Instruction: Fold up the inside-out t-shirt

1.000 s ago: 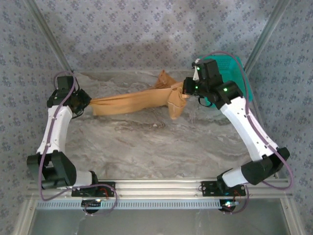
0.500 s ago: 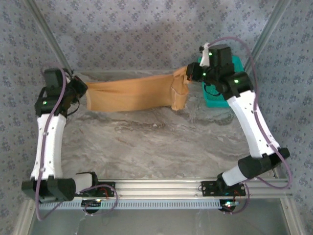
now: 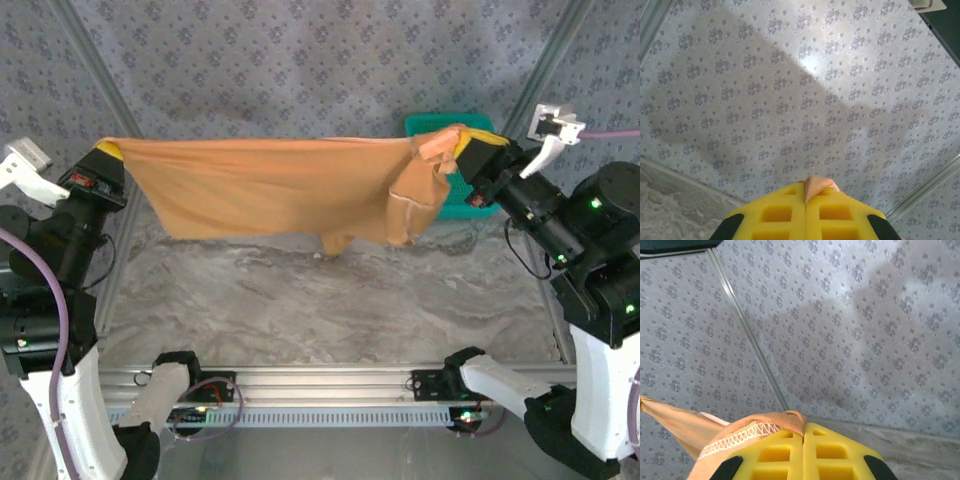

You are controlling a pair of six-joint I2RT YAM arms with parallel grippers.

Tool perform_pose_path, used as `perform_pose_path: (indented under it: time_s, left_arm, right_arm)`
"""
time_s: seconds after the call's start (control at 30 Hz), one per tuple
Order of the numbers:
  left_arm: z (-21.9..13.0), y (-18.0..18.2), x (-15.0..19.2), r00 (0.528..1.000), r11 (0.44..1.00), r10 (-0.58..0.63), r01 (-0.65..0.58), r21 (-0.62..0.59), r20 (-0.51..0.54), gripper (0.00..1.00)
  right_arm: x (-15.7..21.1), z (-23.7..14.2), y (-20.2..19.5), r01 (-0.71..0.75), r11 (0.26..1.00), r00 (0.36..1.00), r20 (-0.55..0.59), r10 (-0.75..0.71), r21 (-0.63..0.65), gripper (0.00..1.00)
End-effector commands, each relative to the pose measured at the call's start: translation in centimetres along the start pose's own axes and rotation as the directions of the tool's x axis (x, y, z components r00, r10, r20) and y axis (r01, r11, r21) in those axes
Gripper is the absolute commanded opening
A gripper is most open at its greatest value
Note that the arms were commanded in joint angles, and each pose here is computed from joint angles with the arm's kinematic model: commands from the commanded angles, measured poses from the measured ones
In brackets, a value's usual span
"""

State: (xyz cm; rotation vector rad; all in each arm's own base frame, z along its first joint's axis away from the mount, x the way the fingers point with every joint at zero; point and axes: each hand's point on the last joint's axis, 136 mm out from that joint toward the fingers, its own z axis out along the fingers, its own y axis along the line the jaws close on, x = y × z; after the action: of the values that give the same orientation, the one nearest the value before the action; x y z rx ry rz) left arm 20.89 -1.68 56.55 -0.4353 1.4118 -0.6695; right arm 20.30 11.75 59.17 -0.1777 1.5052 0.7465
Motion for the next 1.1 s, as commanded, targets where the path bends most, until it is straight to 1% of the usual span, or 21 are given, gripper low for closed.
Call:
perform_pose_path:
  time_s: [0.0, 0.1, 0.17, 0.27, 0.37, 0.4, 0.43, 0.47, 0.5, 0.53, 0.57, 0.6, 0.63, 0.67, 0.7, 0.73, 0.77, 0.8, 0.93, 1.0, 1.07]
  left_arm:
    - [2.3, 1.4, 0.6, 0.999, 0.999, 0.020, -0.021, -0.039, -0.026, 0.00]
    - [5.0, 4.1, 2.7, 0.996, 0.995, 0.006, -0.015, -0.103, -0.085, 0.00]
    - [7.0, 6.3, 4.6, 0.992, 0.988, -0.006, -0.014, -0.153, -0.129, 0.00]
    - [10.5, 10.9, 8.3, 0.979, 0.970, -0.023, -0.027, -0.243, -0.200, 0.00]
    - [14.2, 17.0, 13.3, 0.951, 0.929, -0.064, -0.054, -0.365, -0.302, 0.00]
    - [15.5, 19.2, 15.2, 0.938, 0.912, -0.080, -0.068, -0.405, -0.336, 0.00]
    - [16.6, 21.7, 17.0, 0.927, 0.884, -0.096, -0.089, -0.460, -0.364, 0.00]
    - [17.5, 23.9, 18.5, 0.914, 0.855, -0.106, -0.117, -0.505, -0.391, 0.00]
    - [18.3, 26.0, 19.9, 0.898, 0.821, -0.113, -0.158, -0.549, -0.426, 0.00]
    - [19.0, 28.0, 21.2, 0.876, 0.781, -0.124, -0.203, -0.590, -0.466, 0.00]
    - [19.3, 29.5, 22.1, 0.855, 0.746, -0.137, -0.243, -0.620, -0.500, 0.00]
    - [19.4, 30.6, 22.6, 0.836, 0.704, -0.145, -0.289, -0.649, -0.529, 0.07]
    - [19.3, 31.6, 22.9, 0.821, 0.658, -0.147, -0.336, -0.674, -0.552, 0.27]
    - [18.9, 32.1, 23.3, 0.807, 0.620, -0.152, -0.372, -0.691, -0.571, 0.40]
    - [18.5, 32.3, 23.7, 0.795, 0.599, -0.157, -0.395, -0.696, -0.586, 0.48]
    - [18.3, 32.2, 24.3, 0.785, 0.598, -0.160, -0.405, -0.691, -0.598, 0.51]
    - [18.0, 31.9, 24.8, 0.780, 0.606, -0.165, -0.403, -0.685, -0.604, 0.53]
    - [17.7, 31.4, 25.6, 0.771, 0.626, -0.171, -0.396, -0.672, -0.613, 0.54]
    - [16.4, 28.5, 29.5, 0.742, 0.741, -0.210, -0.305, -0.599, -0.637, 0.52]
    - [15.8, 27.6, 31.6, 0.721, 0.780, -0.245, -0.251, -0.573, -0.648, 0.51]
    - [15.1, 27.6, 33.5, 0.695, 0.799, -0.290, -0.203, -0.566, -0.658, 0.49]
  right_arm:
    - [1.4, 2.9, -2.3, 0.026, 0.996, 0.998, -0.051, -0.022, 0.081, 0.00]
    - [3.5, 5.9, -4.3, 0.030, 0.991, 0.993, -0.115, -0.015, 0.130, 0.00]
    - [5.8, 8.5, -5.9, 0.036, 0.987, 0.985, -0.172, -0.008, 0.158, 0.00]
    - [10.1, 13.4, -9.6, 0.036, 0.975, 0.961, -0.275, 0.025, 0.217, 0.00]
    - [15.7, 19.0, -14.2, 0.009, 0.961, 0.917, -0.386, 0.101, 0.275, 0.00]
    - [17.8, 21.0, -16.1, -0.006, 0.954, 0.895, -0.425, 0.139, 0.300, 0.05]
    - [20.0, 23.1, -18.0, -0.026, 0.942, 0.870, -0.456, 0.185, 0.334, 0.17]
    - [22.2, 24.6, -19.5, -0.046, 0.931, 0.836, -0.496, 0.234, 0.362, 0.29]
    - [24.6, 26.1, -21.2, -0.061, 0.914, 0.790, -0.541, 0.289, 0.401, 0.46]
    - [26.6, 27.1, -22.8, -0.060, 0.890, 0.744, -0.574, 0.342, 0.452, 0.54]
    - [27.7, 27.8, -24.0, -0.060, 0.869, 0.713, -0.588, 0.381, 0.491, 0.57]
    - [28.8, 28.0, -25.1, -0.051, 0.843, 0.682, -0.598, 0.421, 0.536, 0.60]
    - [29.5, 27.9, -25.8, -0.045, 0.817, 0.661, -0.596, 0.455, 0.574, 0.62]
    - [29.9, 27.7, -26.0, -0.039, 0.805, 0.650, -0.597, 0.470, 0.591, 0.62]
    - [30.4, 27.4, -26.4, -0.011, 0.794, 0.645, -0.602, 0.471, 0.608, 0.63]
    - [30.9, 27.0, -26.6, 0.026, 0.787, 0.638, -0.616, 0.461, 0.616, 0.63]
    - [31.4, 26.7, -26.3, 0.056, 0.792, 0.630, -0.637, 0.444, 0.607, 0.63]
    - [32.6, 26.1, -26.1, 0.090, 0.792, 0.613, -0.660, 0.434, 0.604, 0.63]
    - [36.6, 23.9, -23.9, 0.185, 0.830, 0.577, -0.741, 0.342, 0.527, 0.63]
    - [38.8, 22.8, -22.9, 0.251, 0.841, 0.540, -0.790, 0.289, 0.479, 0.62]
    - [41.1, 22.0, -22.3, 0.319, 0.846, 0.487, -0.840, 0.240, 0.427, 0.62]
